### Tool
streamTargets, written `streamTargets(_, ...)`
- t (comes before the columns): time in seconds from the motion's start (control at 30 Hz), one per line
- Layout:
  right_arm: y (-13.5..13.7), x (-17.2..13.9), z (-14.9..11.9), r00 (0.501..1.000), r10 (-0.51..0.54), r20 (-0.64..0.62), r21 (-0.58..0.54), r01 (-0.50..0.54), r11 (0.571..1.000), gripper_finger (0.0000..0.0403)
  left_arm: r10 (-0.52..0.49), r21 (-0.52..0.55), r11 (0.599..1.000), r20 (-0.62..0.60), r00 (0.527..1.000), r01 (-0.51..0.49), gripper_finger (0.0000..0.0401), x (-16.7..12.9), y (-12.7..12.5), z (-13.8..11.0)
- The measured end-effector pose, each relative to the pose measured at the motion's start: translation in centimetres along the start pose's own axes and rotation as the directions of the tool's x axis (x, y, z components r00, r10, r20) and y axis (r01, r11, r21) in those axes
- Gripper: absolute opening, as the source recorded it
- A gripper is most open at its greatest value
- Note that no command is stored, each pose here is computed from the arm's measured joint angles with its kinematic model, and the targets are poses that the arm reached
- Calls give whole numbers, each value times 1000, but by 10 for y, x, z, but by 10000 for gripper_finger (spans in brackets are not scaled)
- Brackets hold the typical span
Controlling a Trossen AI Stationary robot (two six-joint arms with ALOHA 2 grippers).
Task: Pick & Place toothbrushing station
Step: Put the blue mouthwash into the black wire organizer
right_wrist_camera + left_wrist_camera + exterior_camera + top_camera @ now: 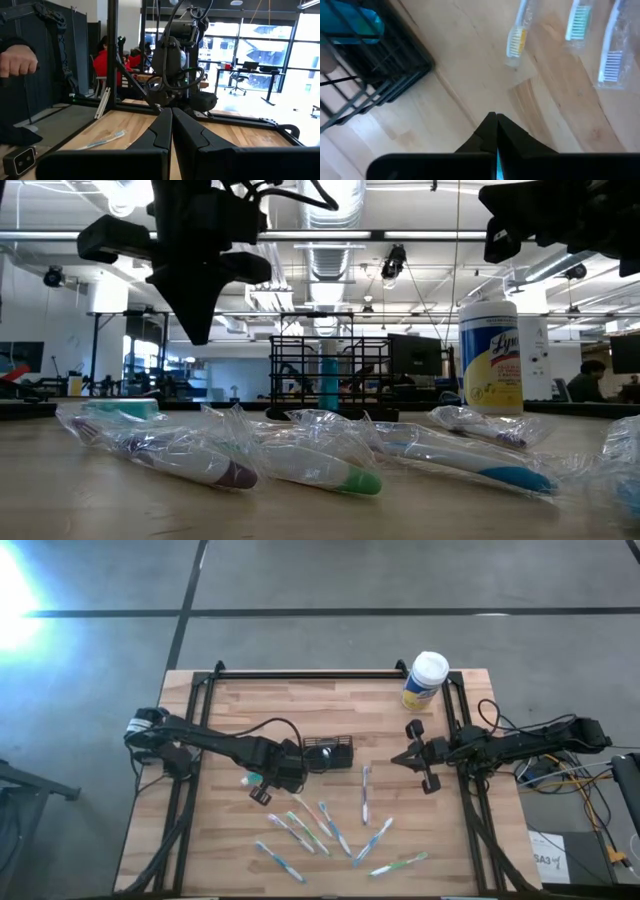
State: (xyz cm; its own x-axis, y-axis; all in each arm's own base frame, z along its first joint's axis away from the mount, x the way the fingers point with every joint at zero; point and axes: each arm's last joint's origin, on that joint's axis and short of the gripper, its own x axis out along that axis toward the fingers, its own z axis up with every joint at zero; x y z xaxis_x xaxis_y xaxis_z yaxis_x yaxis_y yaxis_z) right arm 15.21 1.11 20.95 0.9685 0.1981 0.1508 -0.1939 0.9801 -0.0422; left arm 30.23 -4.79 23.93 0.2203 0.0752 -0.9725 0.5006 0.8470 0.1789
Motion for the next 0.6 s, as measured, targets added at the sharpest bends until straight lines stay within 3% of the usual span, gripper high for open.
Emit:
streamTargets(0.1, 0, 0, 0, 1000, 0, -1, -5, 0, 1000, 8, 21, -38, 999, -20, 1000, -21, 18, -5, 1, -1)
streamTargets(0.2, 0, 0, 0, 1000, 0, -1, -6, 0, 1000, 8, 46, -145, 988, -36, 998, -50, 47, -15, 2, -8)
streamTargets(0.27, 0, 0, -1, 1000, 0, -2, -3, 0, 1000, 8, 55, -276, 959, -14, 998, -57, 70, -24, 1, -15)
streamTargets(0.37, 0, -1, -2, 1000, 0, -6, -1, 0, 1000, 8, 68, -476, 878, 20, 998, -50, 107, -36, -9, -34)
streamTargets(0.47, 0, -1, -3, 1000, 0, -8, 0, 0, 1000, 8, 76, -682, 731, 61, 995, -15, 149, -38, -26, -57)
streamTargets(0.6, 0, -1, -3, 1000, 0, -8, 5, 0, 1000, 8, 56, -901, 432, 80, 995, 49, 205, -27, -43, -85)
